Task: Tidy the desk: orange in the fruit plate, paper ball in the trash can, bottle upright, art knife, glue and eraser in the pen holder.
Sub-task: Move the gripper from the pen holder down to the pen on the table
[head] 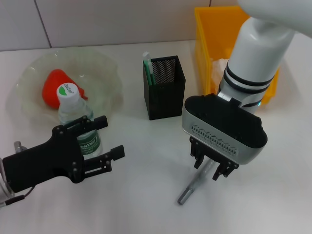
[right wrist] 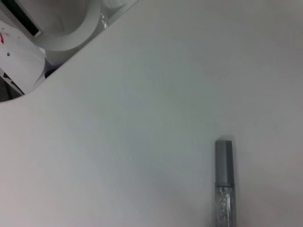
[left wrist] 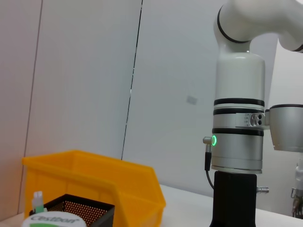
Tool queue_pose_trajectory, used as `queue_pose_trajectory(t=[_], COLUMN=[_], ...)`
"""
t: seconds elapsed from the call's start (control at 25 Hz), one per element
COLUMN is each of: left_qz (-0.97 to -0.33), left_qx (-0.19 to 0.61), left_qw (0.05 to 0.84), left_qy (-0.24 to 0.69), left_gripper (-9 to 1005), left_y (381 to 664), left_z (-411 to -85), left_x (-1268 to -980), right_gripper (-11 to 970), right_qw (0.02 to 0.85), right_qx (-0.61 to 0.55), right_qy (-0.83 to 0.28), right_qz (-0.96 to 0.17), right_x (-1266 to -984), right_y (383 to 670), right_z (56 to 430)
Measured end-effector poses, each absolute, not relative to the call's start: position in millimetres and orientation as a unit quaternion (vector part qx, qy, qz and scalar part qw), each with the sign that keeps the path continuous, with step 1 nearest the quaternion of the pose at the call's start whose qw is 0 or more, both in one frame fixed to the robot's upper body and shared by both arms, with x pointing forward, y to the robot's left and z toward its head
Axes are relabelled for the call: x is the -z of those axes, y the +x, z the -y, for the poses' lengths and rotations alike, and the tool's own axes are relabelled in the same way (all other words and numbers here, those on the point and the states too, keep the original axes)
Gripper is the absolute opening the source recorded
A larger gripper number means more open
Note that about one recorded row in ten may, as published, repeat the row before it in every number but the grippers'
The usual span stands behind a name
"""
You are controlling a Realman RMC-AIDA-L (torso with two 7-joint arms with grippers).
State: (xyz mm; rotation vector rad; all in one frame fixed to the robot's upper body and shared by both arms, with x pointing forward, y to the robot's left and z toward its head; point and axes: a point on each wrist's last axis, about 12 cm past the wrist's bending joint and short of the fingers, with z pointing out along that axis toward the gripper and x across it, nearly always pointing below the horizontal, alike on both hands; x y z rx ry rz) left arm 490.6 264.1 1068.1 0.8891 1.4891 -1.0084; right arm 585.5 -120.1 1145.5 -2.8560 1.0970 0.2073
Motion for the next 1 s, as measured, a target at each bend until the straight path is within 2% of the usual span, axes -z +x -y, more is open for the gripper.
queue_pose_trajectory(t=[0.2, 1.0], left_qz=[-0.625, -0.622], left_qx=[0.428, 0.436], left_qw=[0.531, 0.512], left_qy=[0.380, 0.401], left_gripper=[813, 813], left_y=[490, 487], left_z=[-260, -254], left_x=[-1067, -1065], right_gripper=[421, 385], right_qw=[0.037, 0.041], right_qx=[-0.070, -0.069], right_qy=[-0.931, -0.931], right_qz=[-0.356, -0.357], right_x=[-1145, -1142], right_y=[585, 584], right_z=[119, 118])
